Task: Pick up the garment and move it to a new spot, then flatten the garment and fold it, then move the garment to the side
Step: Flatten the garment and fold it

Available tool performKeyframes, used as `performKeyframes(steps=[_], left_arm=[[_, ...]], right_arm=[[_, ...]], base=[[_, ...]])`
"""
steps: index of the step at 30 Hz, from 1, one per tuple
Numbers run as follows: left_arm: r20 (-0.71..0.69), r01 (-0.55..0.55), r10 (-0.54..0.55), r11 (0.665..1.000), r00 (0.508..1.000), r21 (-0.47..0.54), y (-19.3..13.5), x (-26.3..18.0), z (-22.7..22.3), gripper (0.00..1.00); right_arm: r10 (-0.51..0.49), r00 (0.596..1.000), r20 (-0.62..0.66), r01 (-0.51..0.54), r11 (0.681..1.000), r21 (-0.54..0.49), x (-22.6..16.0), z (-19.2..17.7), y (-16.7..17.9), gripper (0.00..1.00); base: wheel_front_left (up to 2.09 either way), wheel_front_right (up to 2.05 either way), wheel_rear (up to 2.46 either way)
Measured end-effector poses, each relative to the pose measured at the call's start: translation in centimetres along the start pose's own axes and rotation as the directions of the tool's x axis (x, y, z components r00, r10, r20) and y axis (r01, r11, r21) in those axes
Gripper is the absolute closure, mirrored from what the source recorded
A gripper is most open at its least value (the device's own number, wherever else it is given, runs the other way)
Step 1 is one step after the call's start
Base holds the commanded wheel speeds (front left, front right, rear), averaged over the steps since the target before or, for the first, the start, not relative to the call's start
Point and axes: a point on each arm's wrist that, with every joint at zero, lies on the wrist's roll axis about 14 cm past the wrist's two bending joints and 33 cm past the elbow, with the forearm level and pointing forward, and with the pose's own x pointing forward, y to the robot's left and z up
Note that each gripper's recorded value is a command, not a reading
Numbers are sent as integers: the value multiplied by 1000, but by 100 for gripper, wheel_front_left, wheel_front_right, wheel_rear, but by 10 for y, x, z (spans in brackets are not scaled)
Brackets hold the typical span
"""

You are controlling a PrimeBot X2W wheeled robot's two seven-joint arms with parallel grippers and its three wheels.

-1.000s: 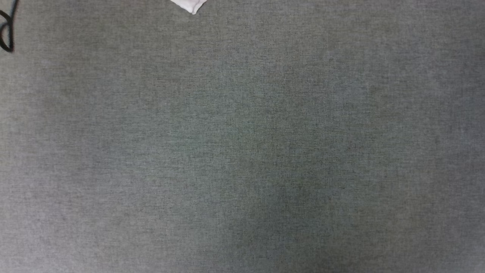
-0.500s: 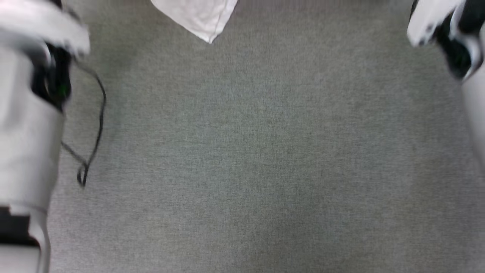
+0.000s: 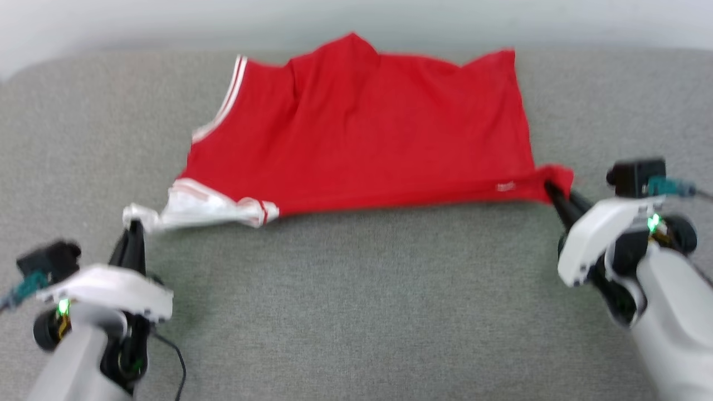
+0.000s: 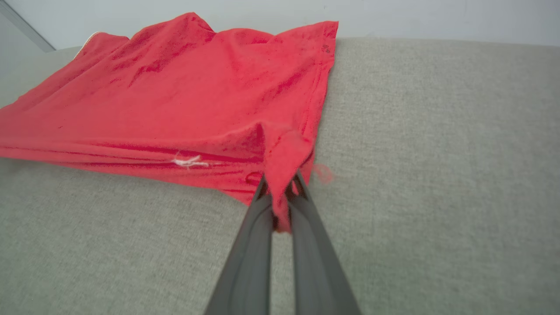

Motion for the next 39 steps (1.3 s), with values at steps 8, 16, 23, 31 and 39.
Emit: performKeyframes(steps=[8, 16, 23, 31, 39], left_arm=[[-20, -63, 62, 997, 998, -34, 10, -82, -11, 100], [-67, -107, 102, 992, 992, -65, 13, -147, -9, 100], [-81, -84, 80, 995, 994, -50, 5, -160, 2, 100], [-21, 37, -37, 999, 999, -31, -32, -111, 24, 100], [-24, 97, -97, 995, 995, -7, -54, -59, 22, 100]], right_arm=[[-7, 1000, -13, 7, 999, 50, -69, -31, 6, 100], [-40, 995, -89, 49, 994, 101, -133, -67, 9, 100], [-59, 985, -164, 78, 991, 112, -154, -72, 13, 100], [-49, 980, -192, 64, 995, 76, -125, -53, 12, 100], [-33, 973, -226, 40, 999, 25, -83, -47, 6, 100]], base=[[0, 0, 0], [0, 0, 0], [0, 0, 0], [0, 0, 0], [0, 0, 0]])
